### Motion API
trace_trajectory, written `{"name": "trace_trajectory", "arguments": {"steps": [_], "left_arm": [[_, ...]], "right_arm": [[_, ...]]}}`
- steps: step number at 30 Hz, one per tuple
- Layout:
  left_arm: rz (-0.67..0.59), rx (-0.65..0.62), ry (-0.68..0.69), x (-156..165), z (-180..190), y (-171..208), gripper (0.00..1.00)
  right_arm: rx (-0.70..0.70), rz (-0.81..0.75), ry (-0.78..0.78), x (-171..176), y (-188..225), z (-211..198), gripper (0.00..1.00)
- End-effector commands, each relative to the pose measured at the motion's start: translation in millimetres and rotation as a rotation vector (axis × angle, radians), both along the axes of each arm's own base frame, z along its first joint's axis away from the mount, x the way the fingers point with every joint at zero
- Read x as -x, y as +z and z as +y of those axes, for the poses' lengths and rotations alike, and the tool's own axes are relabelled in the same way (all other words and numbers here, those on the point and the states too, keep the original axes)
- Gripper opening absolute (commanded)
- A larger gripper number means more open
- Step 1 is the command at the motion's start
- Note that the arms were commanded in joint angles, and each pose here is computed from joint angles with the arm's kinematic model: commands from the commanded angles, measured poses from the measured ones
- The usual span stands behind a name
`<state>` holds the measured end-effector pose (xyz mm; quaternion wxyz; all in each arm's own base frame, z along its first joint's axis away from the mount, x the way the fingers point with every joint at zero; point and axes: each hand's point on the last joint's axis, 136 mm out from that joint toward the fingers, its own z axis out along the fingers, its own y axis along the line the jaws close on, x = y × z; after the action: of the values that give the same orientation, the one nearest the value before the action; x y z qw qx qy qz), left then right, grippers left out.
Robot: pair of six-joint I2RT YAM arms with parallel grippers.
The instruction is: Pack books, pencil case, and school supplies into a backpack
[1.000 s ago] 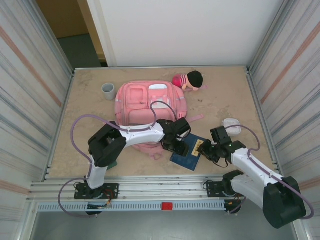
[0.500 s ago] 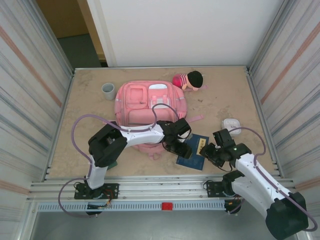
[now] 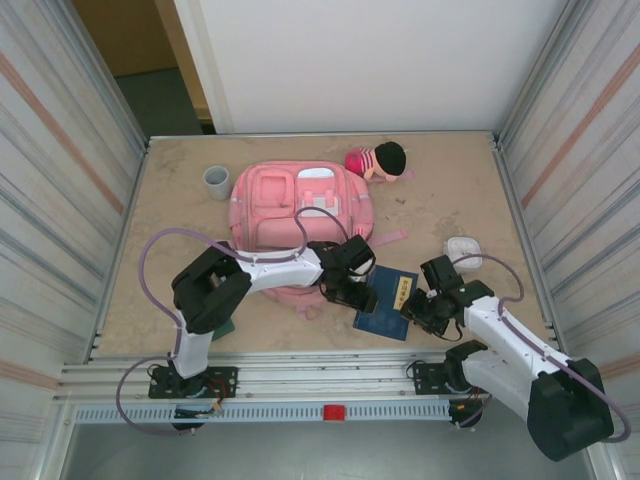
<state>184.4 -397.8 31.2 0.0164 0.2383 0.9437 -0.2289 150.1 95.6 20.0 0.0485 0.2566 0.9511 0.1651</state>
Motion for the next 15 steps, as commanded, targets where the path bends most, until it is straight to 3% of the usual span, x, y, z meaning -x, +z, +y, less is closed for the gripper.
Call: {"name": "trace_trajectory", "arguments": {"steps": [1,5,15], "left_arm": [[0.018,0.021,-0.005,-3,-8,-2,0.62],[0.037,0.1,-0.028,1,-20,6,0.61],[0.089,0.403,-0.057,13,-50,70,0.61]], "right_arm": [[-0.003,-0.017,0.015,-8,3,3,0.23],[0.011,-0.044,0.018,-13,4,3,0.19],[-0.154,-0.094,0.018,-23,17,32,0.17]]}}
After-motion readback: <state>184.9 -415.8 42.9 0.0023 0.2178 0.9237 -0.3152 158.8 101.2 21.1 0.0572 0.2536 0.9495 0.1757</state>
